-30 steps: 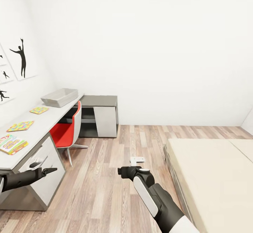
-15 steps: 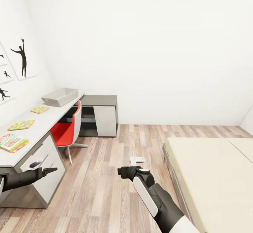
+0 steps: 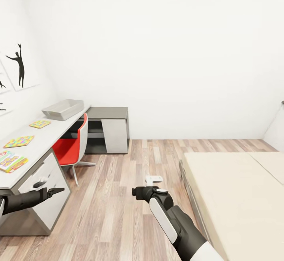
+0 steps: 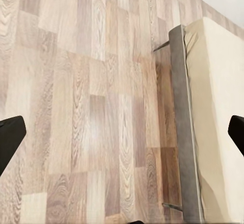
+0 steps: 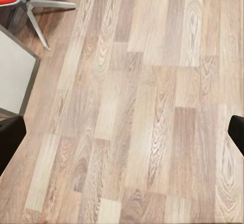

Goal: Put all the toys in the child's room - the three board games (two on the bed and one on the table), the two jigsaw puzzles on the table, and the tennis ball on the table - inside the toy box on the table in the child's room.

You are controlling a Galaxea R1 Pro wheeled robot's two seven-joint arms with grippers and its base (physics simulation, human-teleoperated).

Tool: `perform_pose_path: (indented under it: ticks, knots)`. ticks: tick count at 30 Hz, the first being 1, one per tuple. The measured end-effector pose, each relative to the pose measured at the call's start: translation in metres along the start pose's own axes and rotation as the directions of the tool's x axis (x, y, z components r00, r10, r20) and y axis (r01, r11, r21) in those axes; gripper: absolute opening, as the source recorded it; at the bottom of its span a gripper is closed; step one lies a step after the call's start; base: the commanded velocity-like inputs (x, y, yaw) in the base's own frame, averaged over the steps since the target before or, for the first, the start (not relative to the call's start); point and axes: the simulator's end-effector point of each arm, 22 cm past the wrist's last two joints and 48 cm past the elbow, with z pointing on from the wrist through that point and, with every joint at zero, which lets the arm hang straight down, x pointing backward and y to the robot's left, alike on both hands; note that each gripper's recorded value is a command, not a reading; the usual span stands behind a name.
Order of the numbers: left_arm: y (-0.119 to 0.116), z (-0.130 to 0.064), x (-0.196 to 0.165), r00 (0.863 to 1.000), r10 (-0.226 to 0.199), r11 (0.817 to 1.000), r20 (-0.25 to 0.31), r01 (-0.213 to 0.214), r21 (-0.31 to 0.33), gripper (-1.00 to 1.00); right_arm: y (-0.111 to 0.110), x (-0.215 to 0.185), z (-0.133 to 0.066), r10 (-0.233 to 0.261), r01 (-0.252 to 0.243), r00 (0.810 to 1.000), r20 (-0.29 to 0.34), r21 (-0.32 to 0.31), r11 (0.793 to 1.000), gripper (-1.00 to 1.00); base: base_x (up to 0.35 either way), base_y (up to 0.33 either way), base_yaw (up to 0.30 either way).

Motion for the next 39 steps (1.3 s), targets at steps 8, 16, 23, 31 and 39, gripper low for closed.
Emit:
perform_pose_path:
  ticks: [8,16,23,31,39]
  knots:
    - [-0.0006,-0.0004,-0.0002,1.0,0.001,1.0,0.001,-0.001,0.001,1.0,0.0005,-0.0004,-0.0006,-0.001,0.001,1.0,0.001,0.0,1.0,1.0,-0.061,0.0,-0.026]
    - [-0.0006,-0.0005,-0.0002,1.0,0.001,1.0,0.001,-0.001,0.001,1.0,0.0006,-0.0004,-0.0006,-0.003,0.003,1.0,0.002,0.0,1.0,1.0,-0.005,0.0,-0.002]
    - [-0.0006,-0.0002,-0.0003,1.0,0.0,1.0,0.001,0.0,0.001,1.0,0.0005,-0.0004,-0.0004,-0.003,0.003,1.0,0.002,0.0,1.0,1.0,-0.081,0.0,0.0]
    - [-0.0007,-0.0005,-0.0003,1.0,-0.001,1.0,0.002,0.001,0.002,1.0,0.0006,-0.0004,-0.0006,-0.004,0.004,1.0,0.002,0.0,1.0,1.0,-0.058,0.0,0.0]
    - [-0.0007,-0.0005,-0.0003,1.0,-0.001,1.0,0.002,0.001,0.002,1.0,0.0013,-0.0044,-0.001,0.002,-0.002,1.0,0.019,-0.001,1.0,1.0,-0.004,0.0,0.0]
